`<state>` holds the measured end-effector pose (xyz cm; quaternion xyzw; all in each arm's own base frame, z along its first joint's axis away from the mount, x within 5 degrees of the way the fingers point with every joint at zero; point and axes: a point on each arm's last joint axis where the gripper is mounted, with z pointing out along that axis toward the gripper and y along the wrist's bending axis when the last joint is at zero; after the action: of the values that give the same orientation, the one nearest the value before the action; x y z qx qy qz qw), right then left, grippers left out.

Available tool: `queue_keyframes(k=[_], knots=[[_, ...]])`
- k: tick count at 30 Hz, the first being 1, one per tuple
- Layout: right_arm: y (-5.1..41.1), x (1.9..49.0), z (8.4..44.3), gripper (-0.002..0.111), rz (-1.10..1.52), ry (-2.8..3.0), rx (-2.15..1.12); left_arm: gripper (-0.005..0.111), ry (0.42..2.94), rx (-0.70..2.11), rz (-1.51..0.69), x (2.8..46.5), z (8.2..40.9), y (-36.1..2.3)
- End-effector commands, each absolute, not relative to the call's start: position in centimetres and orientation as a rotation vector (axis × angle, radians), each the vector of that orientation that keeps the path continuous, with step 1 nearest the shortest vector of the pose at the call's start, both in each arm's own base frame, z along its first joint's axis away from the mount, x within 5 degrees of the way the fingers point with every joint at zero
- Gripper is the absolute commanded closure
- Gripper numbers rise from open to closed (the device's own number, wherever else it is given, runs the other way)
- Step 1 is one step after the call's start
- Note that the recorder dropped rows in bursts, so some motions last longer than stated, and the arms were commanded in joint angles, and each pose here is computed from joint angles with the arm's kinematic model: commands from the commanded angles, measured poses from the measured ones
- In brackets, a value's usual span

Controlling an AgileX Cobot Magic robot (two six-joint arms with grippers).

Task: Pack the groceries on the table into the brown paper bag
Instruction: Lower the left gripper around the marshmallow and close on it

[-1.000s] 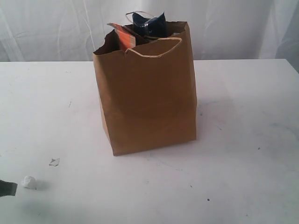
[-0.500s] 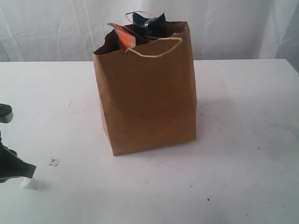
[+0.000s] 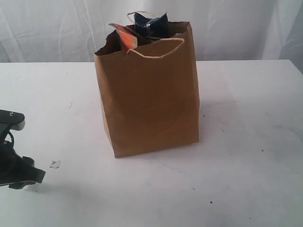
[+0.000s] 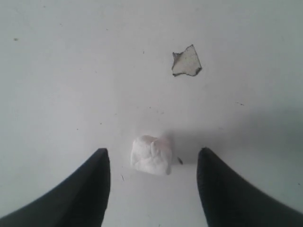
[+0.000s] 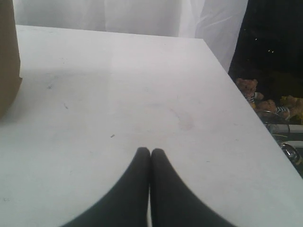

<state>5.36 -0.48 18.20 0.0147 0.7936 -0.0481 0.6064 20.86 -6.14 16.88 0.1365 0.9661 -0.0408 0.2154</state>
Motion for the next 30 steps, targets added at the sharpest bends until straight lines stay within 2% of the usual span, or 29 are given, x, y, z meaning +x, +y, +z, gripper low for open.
queue_keyframes(k=[1,13,15,21,23,30], knots=[[-0.6,5.3,18.3,0.108,-0.146,1.821,0.023,0.048,2.697,0.396,-0.114,21.1,16.3,-6.3],[-0.6,5.3,18.3,0.108,-0.146,1.821,0.023,0.05,2.714,0.441,-0.099,21.5,15.2,-6.4],[-0.6,5.3,18.3,0.108,-0.146,1.821,0.023,0.059,2.714,0.441,-0.099,21.5,15.2,-6.4],[-0.6,5.3,18.3,0.108,-0.146,1.821,0.023,0.098,2.722,0.443,-0.098,21.4,15.2,-6.4],[-0.6,5.3,18.3,0.108,-0.146,1.821,0.023,0.106,2.722,0.443,-0.098,21.4,15.2,-6.4],[-0.6,5.3,18.3,0.108,-0.146,1.821,0.023,0.107,2.72,0.442,-0.098,21.4,15.2,-6.4]])
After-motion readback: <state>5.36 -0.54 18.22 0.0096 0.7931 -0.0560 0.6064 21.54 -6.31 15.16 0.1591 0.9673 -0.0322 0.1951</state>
